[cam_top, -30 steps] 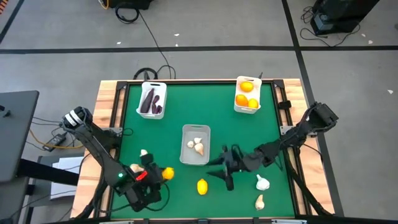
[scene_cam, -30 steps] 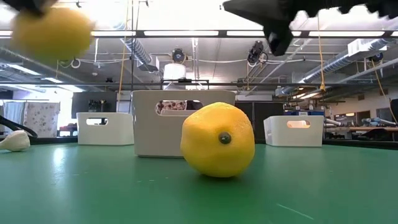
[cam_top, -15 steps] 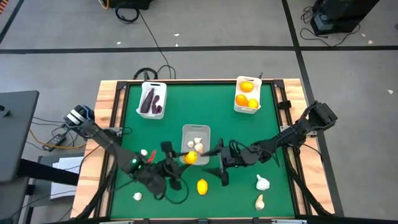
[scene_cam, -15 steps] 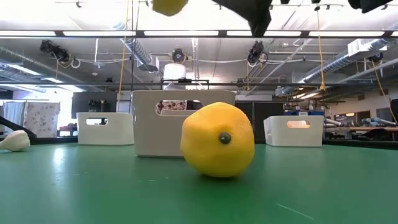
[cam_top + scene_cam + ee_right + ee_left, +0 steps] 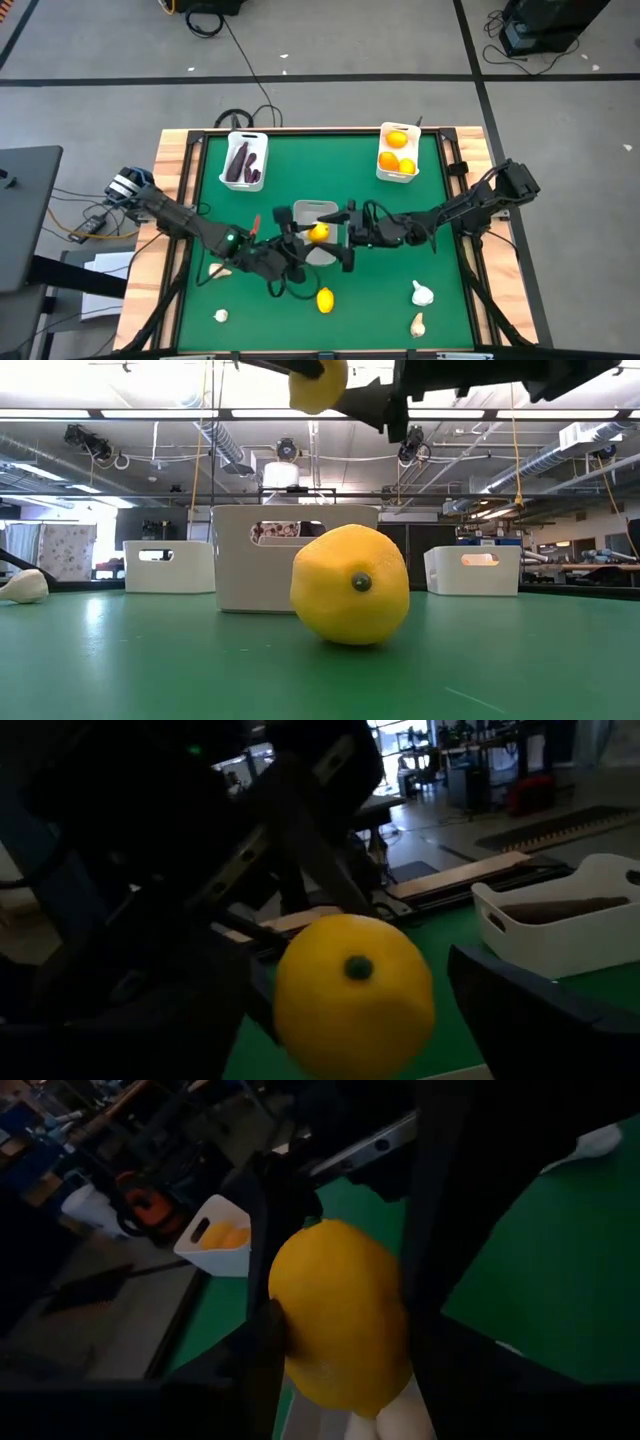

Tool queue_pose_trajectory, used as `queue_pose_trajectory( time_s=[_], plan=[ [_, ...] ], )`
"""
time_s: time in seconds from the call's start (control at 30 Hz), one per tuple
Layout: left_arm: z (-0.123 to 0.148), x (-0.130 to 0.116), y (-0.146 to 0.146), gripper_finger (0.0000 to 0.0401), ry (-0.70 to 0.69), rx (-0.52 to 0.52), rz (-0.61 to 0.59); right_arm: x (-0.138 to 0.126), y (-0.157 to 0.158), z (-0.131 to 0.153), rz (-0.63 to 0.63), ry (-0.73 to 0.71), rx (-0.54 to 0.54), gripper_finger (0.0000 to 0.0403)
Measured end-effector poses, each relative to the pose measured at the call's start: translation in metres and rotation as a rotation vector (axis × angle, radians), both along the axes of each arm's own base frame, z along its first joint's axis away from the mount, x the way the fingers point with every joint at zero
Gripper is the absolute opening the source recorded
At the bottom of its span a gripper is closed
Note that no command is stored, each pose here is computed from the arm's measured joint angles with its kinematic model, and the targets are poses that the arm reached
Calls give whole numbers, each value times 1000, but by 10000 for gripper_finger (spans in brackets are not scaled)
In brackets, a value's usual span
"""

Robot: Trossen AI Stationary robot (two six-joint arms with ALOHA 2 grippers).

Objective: Sort produce into baskets
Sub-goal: Put the lemon into the right white bin

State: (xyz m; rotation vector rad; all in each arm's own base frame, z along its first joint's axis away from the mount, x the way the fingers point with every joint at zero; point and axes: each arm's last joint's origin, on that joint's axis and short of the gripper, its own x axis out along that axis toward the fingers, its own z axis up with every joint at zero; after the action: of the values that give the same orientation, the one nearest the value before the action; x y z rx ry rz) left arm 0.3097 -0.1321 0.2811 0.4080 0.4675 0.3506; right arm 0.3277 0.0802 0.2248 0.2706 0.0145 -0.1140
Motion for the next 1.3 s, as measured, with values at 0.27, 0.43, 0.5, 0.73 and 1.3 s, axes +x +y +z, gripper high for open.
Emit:
queue_pose_trajectory(
  time_s=[0.27,0.43,0.5,0.73,1.3],
  plan=[
    [0,4,12,209,-3,9,59,3,-12,-2,-22,17,32,196],
    [-2,3,19,250,-4,45,160,5,-27,-4,-92,46,18,196],
    [-5,2,25,270,13,43,201,4,-37,-5,-149,89,-9,196],
    [-29,-1,43,320,169,-97,157,-19,-90,1,-458,317,-92,196],
    [-39,-1,48,323,156,-102,166,-111,-201,-18,-945,920,95,232]
  ],
)
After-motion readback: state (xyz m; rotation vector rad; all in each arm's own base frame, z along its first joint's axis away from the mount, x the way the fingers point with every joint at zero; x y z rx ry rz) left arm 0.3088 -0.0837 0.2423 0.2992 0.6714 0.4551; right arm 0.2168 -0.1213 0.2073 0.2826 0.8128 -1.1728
